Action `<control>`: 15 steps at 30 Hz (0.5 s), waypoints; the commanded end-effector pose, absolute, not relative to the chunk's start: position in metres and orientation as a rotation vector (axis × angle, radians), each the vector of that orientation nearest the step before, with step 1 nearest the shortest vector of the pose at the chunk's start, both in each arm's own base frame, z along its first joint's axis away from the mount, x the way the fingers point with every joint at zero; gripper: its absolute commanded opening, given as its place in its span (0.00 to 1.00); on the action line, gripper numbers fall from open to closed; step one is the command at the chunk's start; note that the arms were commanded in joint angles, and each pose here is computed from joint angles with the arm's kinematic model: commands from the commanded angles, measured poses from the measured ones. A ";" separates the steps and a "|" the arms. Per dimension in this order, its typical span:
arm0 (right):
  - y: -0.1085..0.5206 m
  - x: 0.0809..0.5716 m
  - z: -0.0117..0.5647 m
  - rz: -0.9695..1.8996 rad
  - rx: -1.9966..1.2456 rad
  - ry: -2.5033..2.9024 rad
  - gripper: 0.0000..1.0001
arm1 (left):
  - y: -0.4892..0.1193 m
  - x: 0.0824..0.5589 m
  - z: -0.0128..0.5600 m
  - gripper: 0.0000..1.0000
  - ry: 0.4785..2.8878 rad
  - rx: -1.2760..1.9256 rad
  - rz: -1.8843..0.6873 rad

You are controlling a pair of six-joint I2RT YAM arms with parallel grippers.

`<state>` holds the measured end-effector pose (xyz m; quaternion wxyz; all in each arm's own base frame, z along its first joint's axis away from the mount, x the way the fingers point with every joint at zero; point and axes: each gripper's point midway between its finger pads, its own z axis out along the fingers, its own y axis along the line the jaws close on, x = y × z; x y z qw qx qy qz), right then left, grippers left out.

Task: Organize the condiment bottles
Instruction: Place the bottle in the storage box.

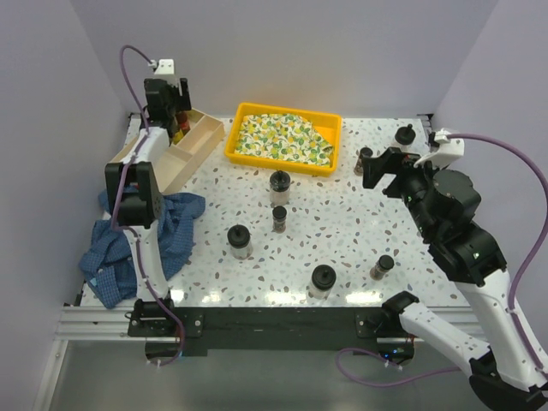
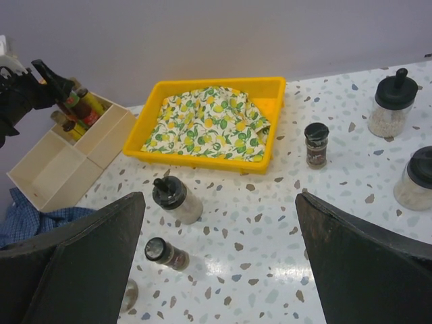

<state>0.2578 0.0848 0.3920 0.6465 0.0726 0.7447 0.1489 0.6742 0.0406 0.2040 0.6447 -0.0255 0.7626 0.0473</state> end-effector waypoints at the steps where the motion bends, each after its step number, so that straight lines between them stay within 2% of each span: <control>1: 0.084 0.252 0.416 0.383 0.173 1.627 0.99 | 0.040 0.661 0.289 0.82 1.570 -0.065 0.099; 3: 0.084 0.251 0.416 0.386 0.170 1.628 0.99 | 0.040 0.655 0.303 0.88 1.559 -0.066 0.093; 5: 0.085 0.249 0.415 0.389 0.167 1.628 0.99 | 0.036 0.647 0.318 1.00 1.553 -0.057 0.073; 11: 0.091 0.250 0.381 0.373 0.126 1.724 0.99 | 0.002 0.605 0.348 1.00 1.574 -0.011 -0.121; 15: 0.091 0.252 0.341 0.328 0.125 1.834 0.99 | -0.028 0.563 0.326 1.00 1.677 0.028 -0.207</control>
